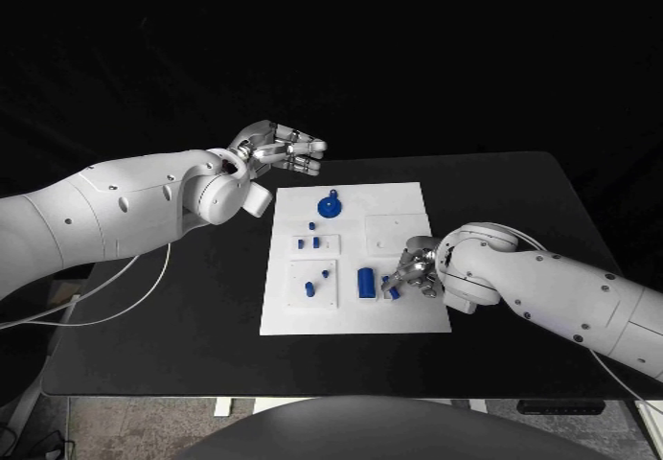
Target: Assemble the parts on the task board
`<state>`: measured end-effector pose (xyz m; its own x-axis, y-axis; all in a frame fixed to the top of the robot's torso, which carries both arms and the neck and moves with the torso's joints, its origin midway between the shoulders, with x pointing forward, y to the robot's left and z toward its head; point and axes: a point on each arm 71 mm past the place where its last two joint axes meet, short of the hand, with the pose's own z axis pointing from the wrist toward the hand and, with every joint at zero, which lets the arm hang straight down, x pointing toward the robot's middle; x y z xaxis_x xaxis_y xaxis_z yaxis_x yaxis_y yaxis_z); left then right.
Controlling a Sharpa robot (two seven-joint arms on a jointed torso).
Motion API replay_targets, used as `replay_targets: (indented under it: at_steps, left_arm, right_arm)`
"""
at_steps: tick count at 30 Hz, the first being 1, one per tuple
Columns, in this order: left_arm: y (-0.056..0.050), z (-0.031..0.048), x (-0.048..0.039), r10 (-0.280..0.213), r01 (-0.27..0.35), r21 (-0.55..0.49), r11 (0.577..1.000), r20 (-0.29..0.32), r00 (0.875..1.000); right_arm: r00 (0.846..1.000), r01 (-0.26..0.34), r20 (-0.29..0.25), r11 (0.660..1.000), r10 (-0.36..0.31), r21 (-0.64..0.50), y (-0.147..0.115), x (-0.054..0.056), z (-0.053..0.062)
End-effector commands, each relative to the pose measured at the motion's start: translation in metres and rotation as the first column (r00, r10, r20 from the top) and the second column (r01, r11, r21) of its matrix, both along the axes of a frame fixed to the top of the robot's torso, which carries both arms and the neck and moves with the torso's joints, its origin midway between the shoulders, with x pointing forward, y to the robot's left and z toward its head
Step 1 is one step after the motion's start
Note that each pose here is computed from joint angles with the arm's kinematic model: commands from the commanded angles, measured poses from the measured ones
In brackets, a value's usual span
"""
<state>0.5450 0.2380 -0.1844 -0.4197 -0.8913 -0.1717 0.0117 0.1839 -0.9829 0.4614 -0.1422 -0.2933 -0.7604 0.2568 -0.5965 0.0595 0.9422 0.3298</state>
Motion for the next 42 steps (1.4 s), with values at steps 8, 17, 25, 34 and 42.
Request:
replay_targets:
  at_steps: [8, 17, 25, 34, 42]
  left_arm:
    - [-0.0031, 0.0007, -0.0005, -0.022, 0.022, -0.004, 1.000, -0.003, 1.000]
    - [-0.0027, 0.0005, -0.0004, -0.022, 0.022, -0.001, 1.000, -0.004, 1.000]
    - [-0.0021, 0.0004, -0.0004, -0.021, 0.021, 0.001, 1.000, -0.005, 1.000]
    - [-0.0018, 0.0002, -0.0004, -0.021, 0.021, 0.004, 1.000, -0.007, 1.000]
    - [-0.0005, 0.0001, -0.0002, -0.018, 0.018, 0.007, 1.000, -0.008, 1.000]
  right_arm:
    - [1.000, -0.011, -0.012, 1.000, 0.011, -0.023, -0.0010, 0.0003, -0.0050]
    - [1.000, -0.020, -0.007, 1.000, 0.020, -0.008, 0.0011, -0.0003, -0.0042]
    - [1.000, -0.027, -0.009, 1.000, 0.027, 0.006, 0.0022, -0.0017, -0.0033]
    - [0.999, -0.033, -0.015, 0.999, 0.033, 0.017, 0.0018, -0.0036, -0.0024]
    - [1.000, -0.029, -0.012, 0.999, 0.029, 0.017, -0.0042, -0.0063, 0.0000]
